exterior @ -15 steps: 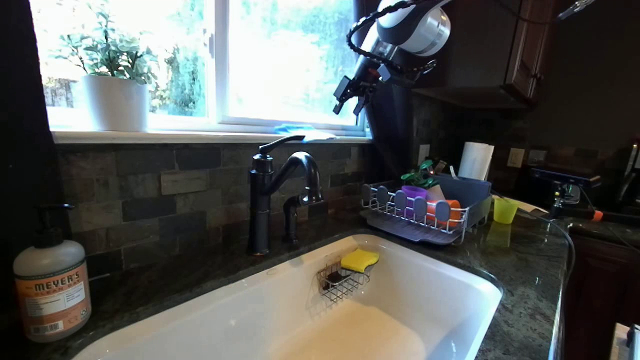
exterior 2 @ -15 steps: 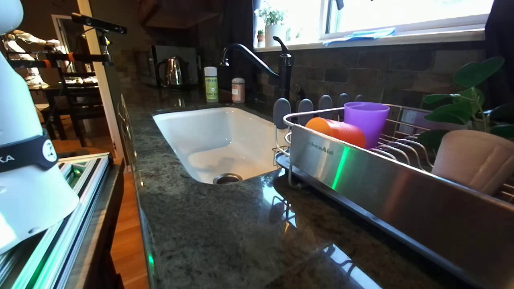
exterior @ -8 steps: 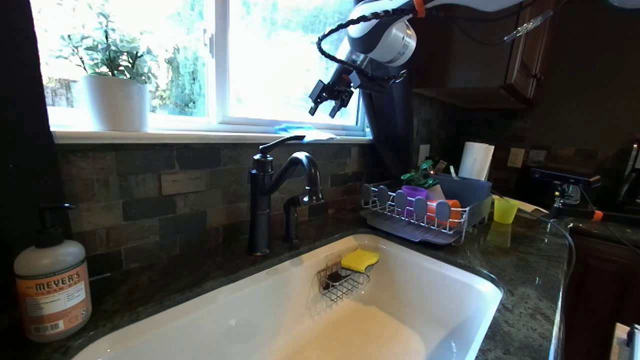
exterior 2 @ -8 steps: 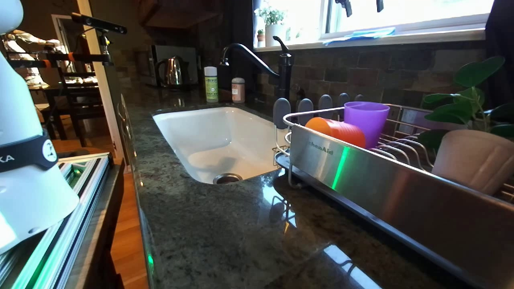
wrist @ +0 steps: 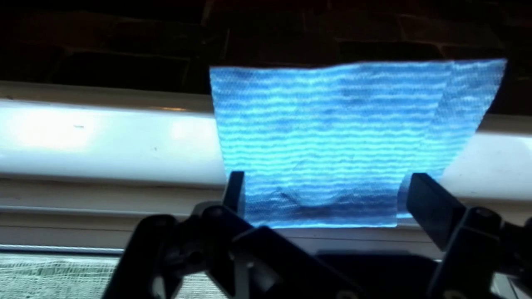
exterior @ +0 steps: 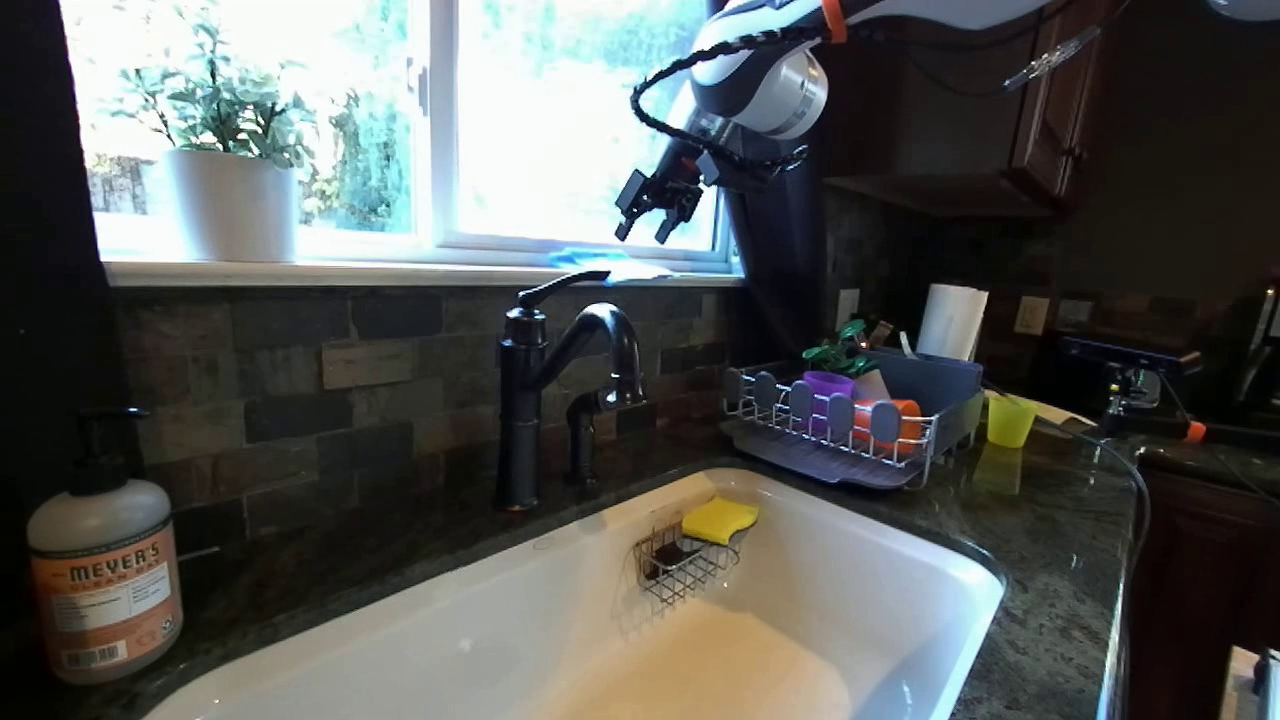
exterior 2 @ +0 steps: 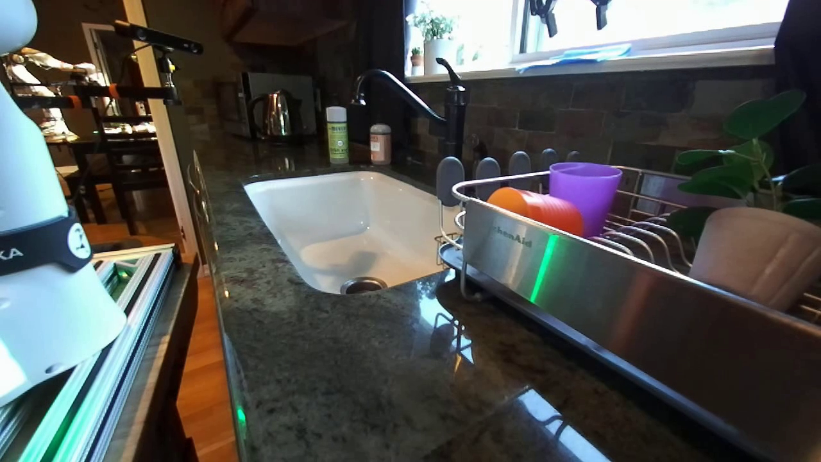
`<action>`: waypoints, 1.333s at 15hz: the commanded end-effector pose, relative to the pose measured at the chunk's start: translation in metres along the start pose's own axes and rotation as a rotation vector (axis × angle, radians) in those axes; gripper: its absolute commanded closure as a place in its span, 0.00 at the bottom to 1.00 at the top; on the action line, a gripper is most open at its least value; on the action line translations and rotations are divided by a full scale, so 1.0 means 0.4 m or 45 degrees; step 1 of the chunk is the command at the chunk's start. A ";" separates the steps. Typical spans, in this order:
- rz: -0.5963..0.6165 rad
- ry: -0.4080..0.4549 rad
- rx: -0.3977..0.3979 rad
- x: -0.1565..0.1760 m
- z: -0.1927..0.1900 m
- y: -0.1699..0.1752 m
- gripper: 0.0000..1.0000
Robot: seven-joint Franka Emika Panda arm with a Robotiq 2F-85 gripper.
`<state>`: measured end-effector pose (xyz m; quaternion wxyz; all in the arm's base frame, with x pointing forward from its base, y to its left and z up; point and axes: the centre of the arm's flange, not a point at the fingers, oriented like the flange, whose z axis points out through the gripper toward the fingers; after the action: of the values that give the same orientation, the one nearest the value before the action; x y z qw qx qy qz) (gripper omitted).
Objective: Pick up the blue cloth and wipe the counter
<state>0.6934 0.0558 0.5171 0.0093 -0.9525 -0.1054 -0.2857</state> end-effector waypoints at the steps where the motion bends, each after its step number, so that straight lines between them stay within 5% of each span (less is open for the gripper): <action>1: -0.082 0.028 -0.001 -0.011 0.050 -0.031 0.00; 10: -0.069 0.030 0.029 -0.012 0.156 -0.036 0.00; 12: -0.049 0.032 0.032 -0.007 0.156 -0.031 0.26; 20: -0.020 0.052 0.012 0.007 0.113 -0.032 0.87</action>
<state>0.7176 0.0710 0.4845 0.0085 -0.9441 -0.1232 -0.3057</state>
